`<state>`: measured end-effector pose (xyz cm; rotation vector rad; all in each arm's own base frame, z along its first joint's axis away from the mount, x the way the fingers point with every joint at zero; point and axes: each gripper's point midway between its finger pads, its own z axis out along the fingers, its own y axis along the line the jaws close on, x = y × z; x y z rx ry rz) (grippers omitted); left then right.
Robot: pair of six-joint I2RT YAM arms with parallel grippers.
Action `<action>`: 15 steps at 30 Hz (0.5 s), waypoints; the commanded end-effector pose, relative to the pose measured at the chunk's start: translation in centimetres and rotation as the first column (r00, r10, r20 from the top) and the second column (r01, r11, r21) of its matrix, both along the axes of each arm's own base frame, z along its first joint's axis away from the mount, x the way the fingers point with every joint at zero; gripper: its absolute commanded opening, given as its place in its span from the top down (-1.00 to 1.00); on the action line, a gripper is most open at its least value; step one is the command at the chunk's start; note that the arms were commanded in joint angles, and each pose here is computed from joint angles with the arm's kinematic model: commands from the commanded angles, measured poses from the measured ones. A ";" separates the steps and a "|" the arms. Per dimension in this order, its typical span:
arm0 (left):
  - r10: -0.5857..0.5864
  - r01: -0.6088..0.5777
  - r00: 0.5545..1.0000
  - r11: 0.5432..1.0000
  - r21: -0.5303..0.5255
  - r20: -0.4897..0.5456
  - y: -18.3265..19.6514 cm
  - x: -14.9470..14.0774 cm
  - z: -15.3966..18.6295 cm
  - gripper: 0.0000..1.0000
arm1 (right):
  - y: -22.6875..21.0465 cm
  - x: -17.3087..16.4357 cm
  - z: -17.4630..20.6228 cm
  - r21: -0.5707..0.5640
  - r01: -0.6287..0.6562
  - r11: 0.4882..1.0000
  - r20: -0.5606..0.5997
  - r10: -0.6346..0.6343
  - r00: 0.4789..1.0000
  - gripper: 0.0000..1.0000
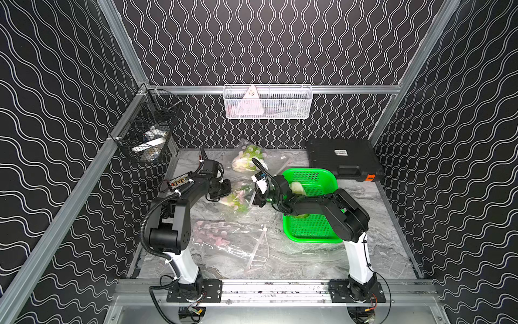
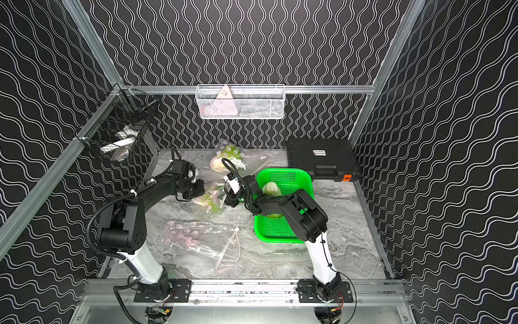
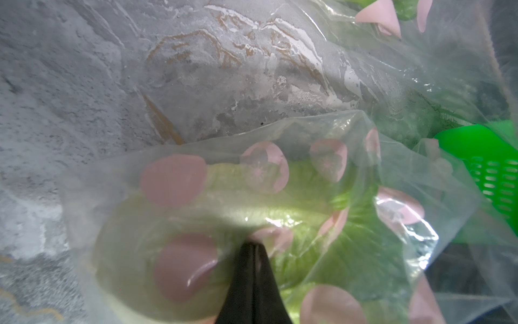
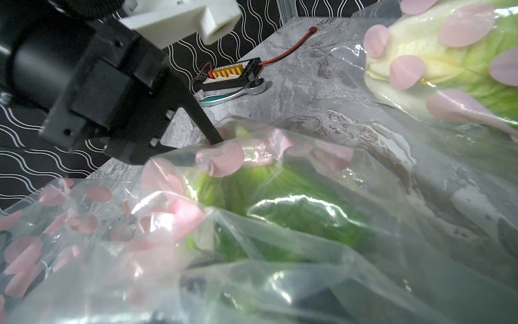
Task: Open the zip-top bag and take out the chinese cabbages
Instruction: Pick up the Chinese cabbage from the zipper food storage bag.
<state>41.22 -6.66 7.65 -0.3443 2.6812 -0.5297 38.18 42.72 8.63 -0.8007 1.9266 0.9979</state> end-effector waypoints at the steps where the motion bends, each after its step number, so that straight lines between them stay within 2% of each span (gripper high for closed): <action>1: -0.012 0.012 0.996 1.000 0.002 -0.088 -0.1 -1.8 -1.2 1.00 | -0.7 1.4 -0.7 -0.033 0.093 0.995 0.036 -0.092 0.995 0.11; 9: -0.012 0.012 0.996 1.000 -0.001 -0.085 -0.2 -1.8 -1.0 1.00 | -3.1 4.3 -0.4 -0.067 0.239 0.969 0.055 -0.236 0.970 0.34; 15: -0.012 0.012 0.996 1.000 -0.003 -0.085 -0.2 -1.7 -1.1 1.00 | -3.9 4.7 -0.5 -0.047 0.233 0.971 0.020 -0.233 0.972 0.38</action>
